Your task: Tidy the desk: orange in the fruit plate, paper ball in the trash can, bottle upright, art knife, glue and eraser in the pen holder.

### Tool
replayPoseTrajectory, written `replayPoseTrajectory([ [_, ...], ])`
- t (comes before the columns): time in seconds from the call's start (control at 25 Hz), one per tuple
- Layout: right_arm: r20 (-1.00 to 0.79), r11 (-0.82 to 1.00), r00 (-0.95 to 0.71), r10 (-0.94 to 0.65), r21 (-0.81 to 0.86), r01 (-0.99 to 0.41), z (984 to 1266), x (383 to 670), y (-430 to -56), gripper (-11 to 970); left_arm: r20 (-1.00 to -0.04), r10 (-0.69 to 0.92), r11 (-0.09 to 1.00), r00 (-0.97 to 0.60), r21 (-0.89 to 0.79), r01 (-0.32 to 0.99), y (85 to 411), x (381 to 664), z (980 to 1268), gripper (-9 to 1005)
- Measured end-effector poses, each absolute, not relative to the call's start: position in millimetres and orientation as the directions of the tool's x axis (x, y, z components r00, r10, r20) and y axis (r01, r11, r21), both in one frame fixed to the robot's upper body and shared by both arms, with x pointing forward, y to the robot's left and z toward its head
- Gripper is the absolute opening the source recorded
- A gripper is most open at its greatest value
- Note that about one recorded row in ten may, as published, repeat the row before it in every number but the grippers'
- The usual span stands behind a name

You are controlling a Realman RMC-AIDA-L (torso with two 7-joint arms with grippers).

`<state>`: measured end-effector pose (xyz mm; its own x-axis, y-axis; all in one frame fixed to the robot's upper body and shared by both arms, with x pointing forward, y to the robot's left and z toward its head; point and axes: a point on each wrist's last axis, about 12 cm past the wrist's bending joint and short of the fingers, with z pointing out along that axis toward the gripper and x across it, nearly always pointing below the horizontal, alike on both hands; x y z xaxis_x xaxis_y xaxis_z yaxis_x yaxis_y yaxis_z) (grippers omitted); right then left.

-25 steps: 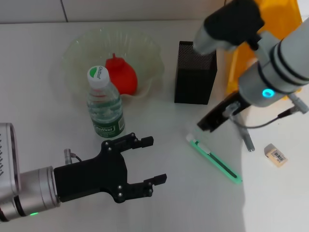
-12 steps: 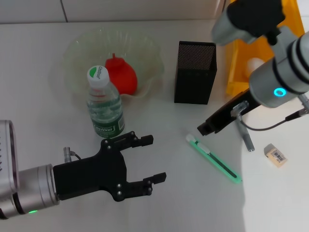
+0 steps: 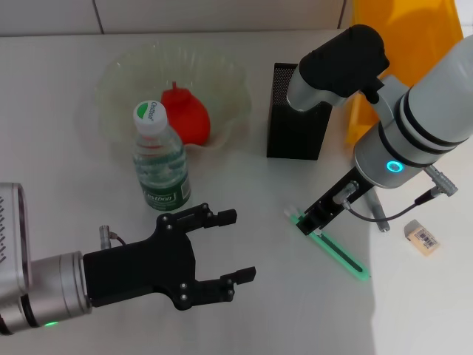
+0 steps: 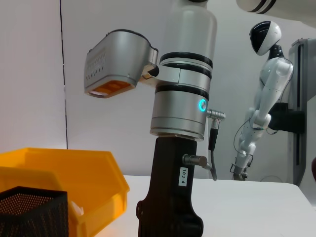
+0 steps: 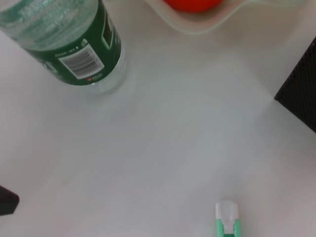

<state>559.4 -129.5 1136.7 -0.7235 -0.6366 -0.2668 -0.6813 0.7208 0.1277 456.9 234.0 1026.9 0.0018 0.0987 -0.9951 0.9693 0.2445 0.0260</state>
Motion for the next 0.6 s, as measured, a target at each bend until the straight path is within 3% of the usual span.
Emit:
replayPoseTrajectory([
  [0.6, -0.223, 0.713, -0.717, -0.660, 0.116, -0.692, 1127.5, 560.2, -125.2, 401, -0.995, 0.099, 0.245, 0.003, 0.027, 0.969, 231.9, 457.5, 1026.6, 783],
])
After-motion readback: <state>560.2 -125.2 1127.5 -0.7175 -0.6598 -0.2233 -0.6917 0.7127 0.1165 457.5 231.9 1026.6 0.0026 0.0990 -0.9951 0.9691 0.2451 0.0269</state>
